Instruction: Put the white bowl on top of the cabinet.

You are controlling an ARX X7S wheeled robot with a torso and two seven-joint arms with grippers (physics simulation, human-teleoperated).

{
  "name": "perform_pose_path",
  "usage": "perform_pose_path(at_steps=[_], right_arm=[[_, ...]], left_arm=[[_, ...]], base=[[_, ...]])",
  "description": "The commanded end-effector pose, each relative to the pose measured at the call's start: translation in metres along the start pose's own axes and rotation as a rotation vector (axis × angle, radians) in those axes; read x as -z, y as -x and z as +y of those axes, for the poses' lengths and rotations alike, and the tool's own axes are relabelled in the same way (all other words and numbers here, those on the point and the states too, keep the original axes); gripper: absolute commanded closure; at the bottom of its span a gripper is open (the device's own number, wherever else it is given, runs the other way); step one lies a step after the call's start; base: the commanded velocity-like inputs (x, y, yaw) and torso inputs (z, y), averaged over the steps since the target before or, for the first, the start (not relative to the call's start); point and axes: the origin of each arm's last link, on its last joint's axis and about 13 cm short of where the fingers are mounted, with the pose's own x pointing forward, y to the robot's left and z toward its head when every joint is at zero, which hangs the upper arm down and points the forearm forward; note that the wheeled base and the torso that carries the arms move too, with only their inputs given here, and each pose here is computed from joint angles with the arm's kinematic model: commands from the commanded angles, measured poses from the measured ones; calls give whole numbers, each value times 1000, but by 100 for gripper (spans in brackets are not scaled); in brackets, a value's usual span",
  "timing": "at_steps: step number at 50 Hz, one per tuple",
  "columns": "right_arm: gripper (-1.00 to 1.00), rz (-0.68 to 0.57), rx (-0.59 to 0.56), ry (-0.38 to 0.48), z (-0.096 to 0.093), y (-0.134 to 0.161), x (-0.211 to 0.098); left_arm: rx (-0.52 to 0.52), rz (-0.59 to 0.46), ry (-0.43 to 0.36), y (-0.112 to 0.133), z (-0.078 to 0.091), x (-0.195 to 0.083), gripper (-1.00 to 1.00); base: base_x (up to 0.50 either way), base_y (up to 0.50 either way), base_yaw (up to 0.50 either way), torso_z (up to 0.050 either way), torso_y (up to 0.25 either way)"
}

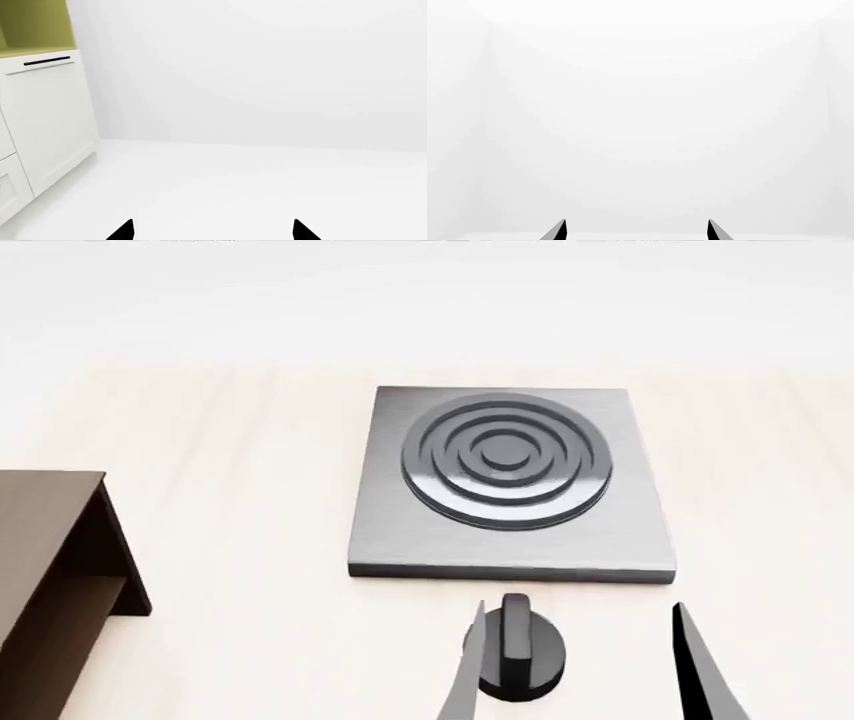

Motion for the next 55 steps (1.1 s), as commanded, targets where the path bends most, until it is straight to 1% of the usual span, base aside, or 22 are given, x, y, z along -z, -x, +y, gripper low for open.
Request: perform_pose_path(at_steps=[1, 7, 13, 14, 18, 29, 47, 52, 55], right_arm=[[-100, 12, -4, 12, 1, 0, 1], [-100, 13, 3, 17, 1, 0, 1], [-100, 4, 5, 6, 0, 0, 1], [-100, 6, 16, 28, 0, -1, 1], [-100, 5, 23, 26, 0, -1, 1], [-100, 13, 25, 25, 0, -2, 2], [-100, 16, 38, 28, 0, -2, 1], [-100, -1, 14, 14, 0, -1, 0], [-100, -9, 30, 31, -1, -1, 0]], left_arm=[[3, 1, 0, 0, 0, 0, -100], [5, 1, 1, 0, 0, 0, -100], [6, 1, 1, 0, -1, 0, -100], [7, 1, 0, 0, -1, 0, -100], [8, 1, 0, 0, -1, 0, -100], [8, 3, 1, 1, -1, 0, -100], [9, 3, 0, 1, -1, 0, -100], [11, 4, -1, 1, -2, 1, -100], [11, 4, -2, 1, -2, 1, -100]], base=[[426, -27, 0, 0, 0], [272, -4, 0, 0, 0], [9, 0, 0, 0, 0], [0, 0, 0, 0, 0], [41, 36, 0, 0, 0], [390, 280, 0, 0, 1], [0, 0, 0, 0, 0], [0, 0, 0, 0, 0], [0, 0, 0, 0, 0]])
